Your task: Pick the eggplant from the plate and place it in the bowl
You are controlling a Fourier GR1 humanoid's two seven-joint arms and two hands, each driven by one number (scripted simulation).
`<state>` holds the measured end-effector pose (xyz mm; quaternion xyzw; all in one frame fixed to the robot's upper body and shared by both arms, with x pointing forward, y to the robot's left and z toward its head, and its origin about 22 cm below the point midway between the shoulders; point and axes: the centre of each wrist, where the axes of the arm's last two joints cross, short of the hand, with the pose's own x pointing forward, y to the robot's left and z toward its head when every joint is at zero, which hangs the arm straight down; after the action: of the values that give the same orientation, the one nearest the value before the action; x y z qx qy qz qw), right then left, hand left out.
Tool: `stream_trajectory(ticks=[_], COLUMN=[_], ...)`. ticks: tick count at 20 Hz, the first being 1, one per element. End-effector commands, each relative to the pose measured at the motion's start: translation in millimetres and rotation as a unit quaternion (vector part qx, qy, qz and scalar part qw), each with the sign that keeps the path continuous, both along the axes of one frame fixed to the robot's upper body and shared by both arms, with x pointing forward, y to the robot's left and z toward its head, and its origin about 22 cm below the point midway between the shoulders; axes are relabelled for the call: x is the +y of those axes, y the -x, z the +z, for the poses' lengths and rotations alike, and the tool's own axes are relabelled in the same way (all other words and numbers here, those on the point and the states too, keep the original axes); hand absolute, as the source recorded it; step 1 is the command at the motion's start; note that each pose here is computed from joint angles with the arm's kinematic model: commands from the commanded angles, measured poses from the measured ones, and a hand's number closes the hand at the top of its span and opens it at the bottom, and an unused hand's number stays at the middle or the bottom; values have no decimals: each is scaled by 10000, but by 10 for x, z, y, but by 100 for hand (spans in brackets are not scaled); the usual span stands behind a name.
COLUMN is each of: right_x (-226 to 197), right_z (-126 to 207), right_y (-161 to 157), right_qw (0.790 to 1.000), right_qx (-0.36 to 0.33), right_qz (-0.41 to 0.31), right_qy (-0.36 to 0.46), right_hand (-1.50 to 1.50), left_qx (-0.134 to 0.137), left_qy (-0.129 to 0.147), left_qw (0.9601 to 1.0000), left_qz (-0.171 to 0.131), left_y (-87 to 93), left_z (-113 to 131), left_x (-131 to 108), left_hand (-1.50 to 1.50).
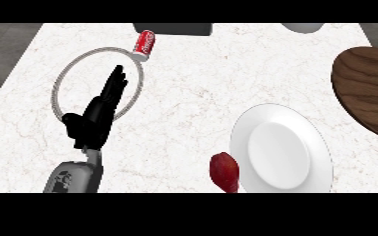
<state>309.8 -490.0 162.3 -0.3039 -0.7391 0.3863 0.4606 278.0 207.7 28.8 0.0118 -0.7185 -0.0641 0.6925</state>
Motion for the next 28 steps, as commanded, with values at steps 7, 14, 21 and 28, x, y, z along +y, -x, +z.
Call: stream_trajectory(ticks=[7,14,21,28], right_x=[-72,-220,-289,-641], right_z=[-613,-712,-437,-71], right_y=[-238,-138,-217,9], right_qw=[9908,9824,9709,9532], right_qx=[1342,1322,506,897], right_qz=[16,879,923,644], right_qy=[-168,-983,-2151,-2814], right_hand=[-150,-150,-150,-150], left_qx=[-21,-61,-45,-63], left_qy=[32,-11,22,5], left_qw=[9999,10000,10000,10000], left_qz=[-118,7,-17,-47], left_y=[-41,-102,-72,-29], left_z=[69,164,134,17], left_x=[-138,-106,-110,11], left_hand=[0,0,0,0])
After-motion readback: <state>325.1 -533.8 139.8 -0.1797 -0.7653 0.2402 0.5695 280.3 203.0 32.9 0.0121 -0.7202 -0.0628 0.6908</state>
